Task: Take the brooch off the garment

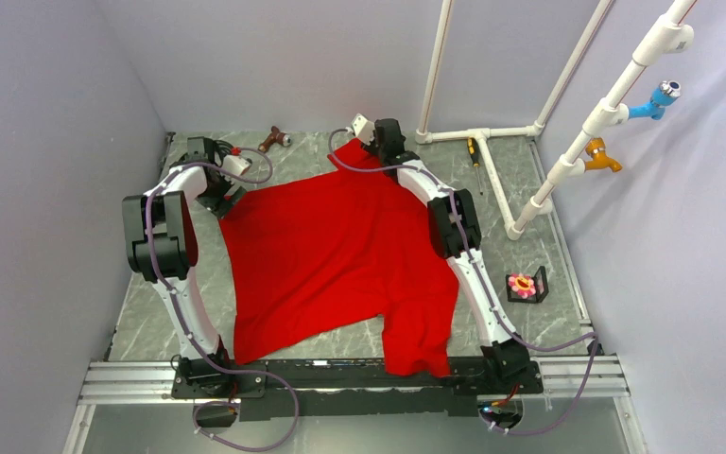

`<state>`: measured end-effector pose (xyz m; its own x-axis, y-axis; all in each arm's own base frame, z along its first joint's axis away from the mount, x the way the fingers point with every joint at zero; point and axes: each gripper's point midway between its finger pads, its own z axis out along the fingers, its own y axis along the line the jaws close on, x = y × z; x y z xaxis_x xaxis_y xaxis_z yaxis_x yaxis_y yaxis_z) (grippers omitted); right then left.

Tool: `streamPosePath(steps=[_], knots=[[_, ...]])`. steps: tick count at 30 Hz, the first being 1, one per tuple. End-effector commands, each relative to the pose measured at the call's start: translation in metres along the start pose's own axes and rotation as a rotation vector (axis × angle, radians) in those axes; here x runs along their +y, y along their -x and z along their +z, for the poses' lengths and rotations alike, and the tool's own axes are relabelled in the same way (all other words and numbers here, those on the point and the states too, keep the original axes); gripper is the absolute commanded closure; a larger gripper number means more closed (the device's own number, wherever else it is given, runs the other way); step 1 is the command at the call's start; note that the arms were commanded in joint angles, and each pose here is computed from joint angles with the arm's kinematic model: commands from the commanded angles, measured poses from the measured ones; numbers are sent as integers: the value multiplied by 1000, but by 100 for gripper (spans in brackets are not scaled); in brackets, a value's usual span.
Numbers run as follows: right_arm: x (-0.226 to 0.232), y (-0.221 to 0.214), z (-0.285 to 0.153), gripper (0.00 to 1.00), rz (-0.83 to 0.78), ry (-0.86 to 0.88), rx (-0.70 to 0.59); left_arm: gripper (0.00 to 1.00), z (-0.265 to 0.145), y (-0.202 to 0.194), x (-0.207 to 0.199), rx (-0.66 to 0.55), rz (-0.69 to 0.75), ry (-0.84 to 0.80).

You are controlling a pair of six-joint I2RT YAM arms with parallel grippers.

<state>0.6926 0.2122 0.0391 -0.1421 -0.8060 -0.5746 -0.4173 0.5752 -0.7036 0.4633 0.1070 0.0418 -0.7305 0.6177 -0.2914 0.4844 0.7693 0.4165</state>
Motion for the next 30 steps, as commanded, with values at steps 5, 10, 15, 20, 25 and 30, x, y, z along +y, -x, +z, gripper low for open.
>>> streamPosePath(steps=[5, 10, 15, 20, 25, 30], knots=[[-46, 42, -25, 34, 60, -56, -89, 0, -43, 33, 7, -151, -97, -72], [-93, 90, -73, 18, 147, -63, -176, 1, -106, 68, 13, -323, -175, -101], [-126, 125, -120, 9, 206, -44, -238, 0, -158, 86, 22, -442, -220, -77], [-146, 149, -174, 6, 260, 17, -280, 0, -205, 92, 17, -508, -255, -121], [-147, 159, -244, 1, 346, 140, -312, 0, -250, 90, -3, -568, -291, -202], [-131, 137, -305, 0, 471, 222, -266, 0, -284, 85, -20, -629, -350, -238]])
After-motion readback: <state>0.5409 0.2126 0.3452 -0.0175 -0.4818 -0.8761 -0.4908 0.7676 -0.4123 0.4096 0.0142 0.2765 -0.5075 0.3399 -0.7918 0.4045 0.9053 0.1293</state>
